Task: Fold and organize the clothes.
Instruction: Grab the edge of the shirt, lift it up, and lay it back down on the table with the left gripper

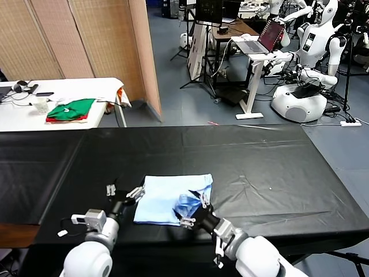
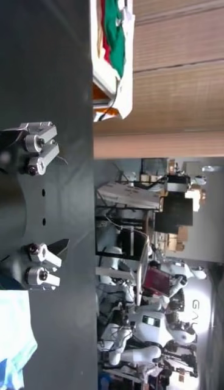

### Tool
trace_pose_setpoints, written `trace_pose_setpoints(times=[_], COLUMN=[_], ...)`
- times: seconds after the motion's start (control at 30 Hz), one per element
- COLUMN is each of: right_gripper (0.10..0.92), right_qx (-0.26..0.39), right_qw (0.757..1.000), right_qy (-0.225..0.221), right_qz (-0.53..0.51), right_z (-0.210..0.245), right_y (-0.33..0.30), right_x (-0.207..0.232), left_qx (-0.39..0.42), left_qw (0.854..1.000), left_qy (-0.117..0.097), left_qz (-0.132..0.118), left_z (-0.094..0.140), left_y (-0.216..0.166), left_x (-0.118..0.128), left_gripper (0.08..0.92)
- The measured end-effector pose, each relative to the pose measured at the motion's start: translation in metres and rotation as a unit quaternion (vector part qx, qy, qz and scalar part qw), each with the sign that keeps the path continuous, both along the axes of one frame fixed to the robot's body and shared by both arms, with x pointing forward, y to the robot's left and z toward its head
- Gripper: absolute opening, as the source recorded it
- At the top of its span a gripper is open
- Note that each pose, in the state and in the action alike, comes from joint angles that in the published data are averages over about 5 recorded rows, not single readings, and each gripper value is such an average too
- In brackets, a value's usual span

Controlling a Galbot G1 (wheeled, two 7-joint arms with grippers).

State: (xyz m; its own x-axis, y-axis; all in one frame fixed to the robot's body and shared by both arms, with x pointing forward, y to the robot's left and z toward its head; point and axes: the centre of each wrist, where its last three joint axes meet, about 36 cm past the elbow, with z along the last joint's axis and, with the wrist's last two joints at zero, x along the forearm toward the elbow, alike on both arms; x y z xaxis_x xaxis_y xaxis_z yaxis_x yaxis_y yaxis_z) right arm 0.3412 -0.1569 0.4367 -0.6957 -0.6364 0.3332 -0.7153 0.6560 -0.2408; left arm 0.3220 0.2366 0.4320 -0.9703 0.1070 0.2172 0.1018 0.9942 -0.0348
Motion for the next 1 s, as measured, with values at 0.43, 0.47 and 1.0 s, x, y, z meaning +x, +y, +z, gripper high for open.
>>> trace_pose_setpoints(times=[0.43,0.47,1.0], right_gripper=[0.143,0.141,0.157], right_qx=[-0.010,-0.012,-0.031], right_qw=[1.000,1.000,0.993], right_qy=[0.003,0.004,0.072], right_qz=[-0.025,-0.029,-0.088], right_z=[0.004,0.005,0.015], right_y=[-0.006,-0.008,-0.042], right_x=[-0.005,-0.007,-0.042], left_qx=[0.005,0.004,0.006], left_qw=[1.000,1.000,1.000], left_qy=[0.003,0.004,0.007], left_qz=[0.007,0.007,0.011], left_z=[-0.008,-0.008,-0.016], left_y=[0.002,0.002,0.003], left_x=[-0.003,-0.003,0.000], left_gripper=[0.907,0.907,0.907])
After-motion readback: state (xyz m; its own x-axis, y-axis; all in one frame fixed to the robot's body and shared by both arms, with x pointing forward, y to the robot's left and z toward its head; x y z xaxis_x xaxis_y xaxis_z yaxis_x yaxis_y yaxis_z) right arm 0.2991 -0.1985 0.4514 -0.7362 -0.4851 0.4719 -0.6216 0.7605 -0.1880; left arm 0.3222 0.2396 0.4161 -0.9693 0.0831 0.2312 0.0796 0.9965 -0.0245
